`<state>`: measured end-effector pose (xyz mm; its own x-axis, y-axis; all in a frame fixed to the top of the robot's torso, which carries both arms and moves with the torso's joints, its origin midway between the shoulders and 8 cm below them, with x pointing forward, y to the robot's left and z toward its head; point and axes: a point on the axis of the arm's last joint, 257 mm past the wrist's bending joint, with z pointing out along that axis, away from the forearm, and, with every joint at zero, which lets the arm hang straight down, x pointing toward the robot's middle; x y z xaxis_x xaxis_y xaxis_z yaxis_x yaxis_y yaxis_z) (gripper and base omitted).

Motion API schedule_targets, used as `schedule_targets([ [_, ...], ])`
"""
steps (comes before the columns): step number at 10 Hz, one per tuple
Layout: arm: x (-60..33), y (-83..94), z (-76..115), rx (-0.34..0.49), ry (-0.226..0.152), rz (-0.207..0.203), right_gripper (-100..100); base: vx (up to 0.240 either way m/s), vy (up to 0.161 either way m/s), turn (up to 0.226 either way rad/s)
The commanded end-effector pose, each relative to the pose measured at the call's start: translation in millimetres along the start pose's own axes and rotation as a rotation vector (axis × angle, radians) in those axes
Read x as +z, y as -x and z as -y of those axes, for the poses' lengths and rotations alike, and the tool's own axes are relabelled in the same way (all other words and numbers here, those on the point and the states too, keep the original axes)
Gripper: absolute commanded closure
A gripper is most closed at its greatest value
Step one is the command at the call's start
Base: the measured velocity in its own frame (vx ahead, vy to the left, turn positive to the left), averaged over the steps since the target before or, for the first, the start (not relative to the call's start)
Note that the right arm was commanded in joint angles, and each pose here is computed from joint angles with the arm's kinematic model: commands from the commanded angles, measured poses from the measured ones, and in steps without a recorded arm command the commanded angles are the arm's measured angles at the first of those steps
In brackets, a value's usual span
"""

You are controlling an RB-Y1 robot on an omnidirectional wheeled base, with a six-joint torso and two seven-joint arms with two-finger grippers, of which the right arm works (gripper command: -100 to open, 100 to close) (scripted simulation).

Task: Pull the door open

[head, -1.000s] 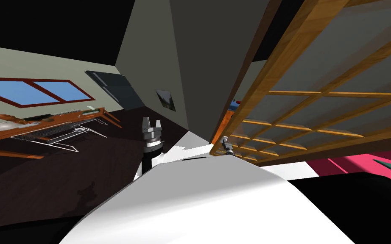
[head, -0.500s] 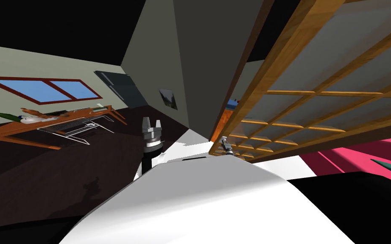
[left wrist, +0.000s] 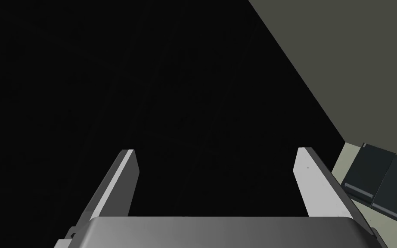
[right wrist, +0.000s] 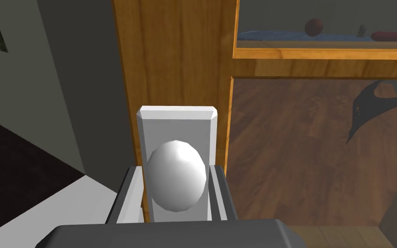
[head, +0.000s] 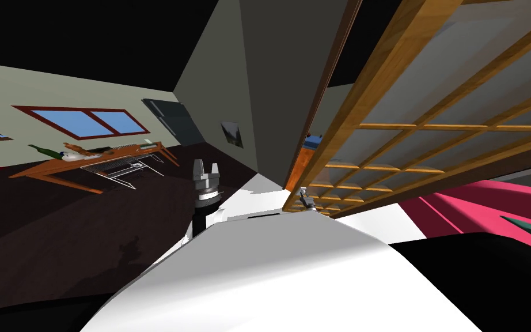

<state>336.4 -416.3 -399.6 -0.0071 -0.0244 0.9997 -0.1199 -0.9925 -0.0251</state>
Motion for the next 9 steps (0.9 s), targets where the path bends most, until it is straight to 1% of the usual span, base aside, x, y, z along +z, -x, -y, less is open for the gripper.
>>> schedule_targets([
  [1,-9.3,1.2,3.9,-0.001,-0.034,0.004,100,-0.231,-0.044,0.082],
  [4,-21.6,0.7,11.3,0.001,-0.089,0.006,100,-0.231,-0.059,0.073],
  [5,-17.9,-0.1,13.2,0.001,-0.080,0.005,100,-0.103,-0.017,0.027],
  [6,-24.2,1.9,13.6,0.003,-0.091,0.009,100,-0.169,-0.012,0.156],
  [9,-31.7,1.4,10.8,0.002,-0.102,0.008,100,-0.209,-0.045,0.167],
])
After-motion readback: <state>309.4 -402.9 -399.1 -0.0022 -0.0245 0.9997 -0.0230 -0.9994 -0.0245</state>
